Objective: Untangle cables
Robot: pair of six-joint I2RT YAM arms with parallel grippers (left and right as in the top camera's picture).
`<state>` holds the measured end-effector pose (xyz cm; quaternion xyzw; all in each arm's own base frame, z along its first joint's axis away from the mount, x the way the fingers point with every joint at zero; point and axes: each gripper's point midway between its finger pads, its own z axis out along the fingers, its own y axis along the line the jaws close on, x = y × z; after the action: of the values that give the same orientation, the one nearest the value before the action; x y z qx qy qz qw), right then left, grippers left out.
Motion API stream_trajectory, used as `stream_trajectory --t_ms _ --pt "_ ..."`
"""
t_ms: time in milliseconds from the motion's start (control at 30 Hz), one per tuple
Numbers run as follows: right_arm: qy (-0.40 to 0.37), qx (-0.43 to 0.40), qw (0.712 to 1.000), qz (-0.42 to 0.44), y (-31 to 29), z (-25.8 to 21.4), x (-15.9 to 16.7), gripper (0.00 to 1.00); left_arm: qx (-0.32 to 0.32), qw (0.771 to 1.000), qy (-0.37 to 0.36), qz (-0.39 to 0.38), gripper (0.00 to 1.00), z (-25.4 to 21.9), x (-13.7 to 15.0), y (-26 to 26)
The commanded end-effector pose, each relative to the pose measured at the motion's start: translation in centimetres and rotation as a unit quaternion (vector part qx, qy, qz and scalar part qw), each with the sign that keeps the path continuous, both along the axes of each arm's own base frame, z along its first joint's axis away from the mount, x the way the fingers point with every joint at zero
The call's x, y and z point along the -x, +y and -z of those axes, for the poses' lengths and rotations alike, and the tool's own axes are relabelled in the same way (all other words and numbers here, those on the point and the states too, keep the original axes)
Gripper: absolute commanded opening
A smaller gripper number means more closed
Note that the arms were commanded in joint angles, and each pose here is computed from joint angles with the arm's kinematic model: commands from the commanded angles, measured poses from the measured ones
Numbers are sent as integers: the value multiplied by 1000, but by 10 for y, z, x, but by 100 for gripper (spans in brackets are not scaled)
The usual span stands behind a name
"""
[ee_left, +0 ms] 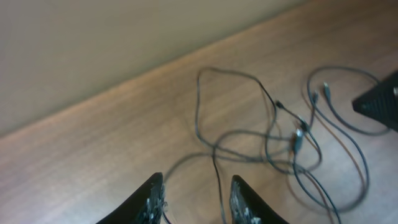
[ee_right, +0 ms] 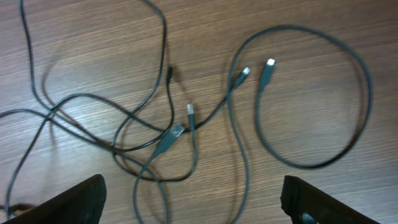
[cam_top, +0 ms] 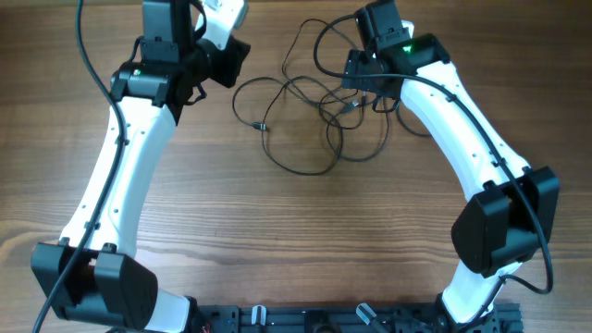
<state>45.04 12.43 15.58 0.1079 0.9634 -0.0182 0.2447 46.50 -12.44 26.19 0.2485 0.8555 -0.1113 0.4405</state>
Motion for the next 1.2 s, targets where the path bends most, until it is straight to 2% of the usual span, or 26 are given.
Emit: stream_trajectory --t_ms 0,300,433,667,767,900,967,1033,1167 --pt "0 54 999 5 -15 4 0 91 -17 999 -14 -27 37 -9 1 11" --pt "49 75 996 -2 -20 32 23 91 -28 999 -1 -37 35 -6 7 17" --pt "46 80 995 -24 -11 38 25 88 -28 999 -3 -37 35 -9 9 17" --pt "-109 39 992 -48 16 -23 -22 93 -26 999 -13 -38 35 -19 13 18" --pt "-206 32 977 -38 19 -60 -53 99 -25 999 -12 -38 36 -20 15 18" --pt "-303 91 945 -84 20 -106 -84 100 -18 999 -7 -44 35 -20 16 18" --pt "-300 150 931 -141 20 -109 -85 100 -19 999 -1 -44 36 -17 18 19" --pt "-292 155 936 -119 6 -110 -82 100 -20 999 -1 -44 36 -17 18 19" --pt "-271 96 952 -105 -10 -110 -64 100 -28 998 -7 -57 36 -19 15 24"
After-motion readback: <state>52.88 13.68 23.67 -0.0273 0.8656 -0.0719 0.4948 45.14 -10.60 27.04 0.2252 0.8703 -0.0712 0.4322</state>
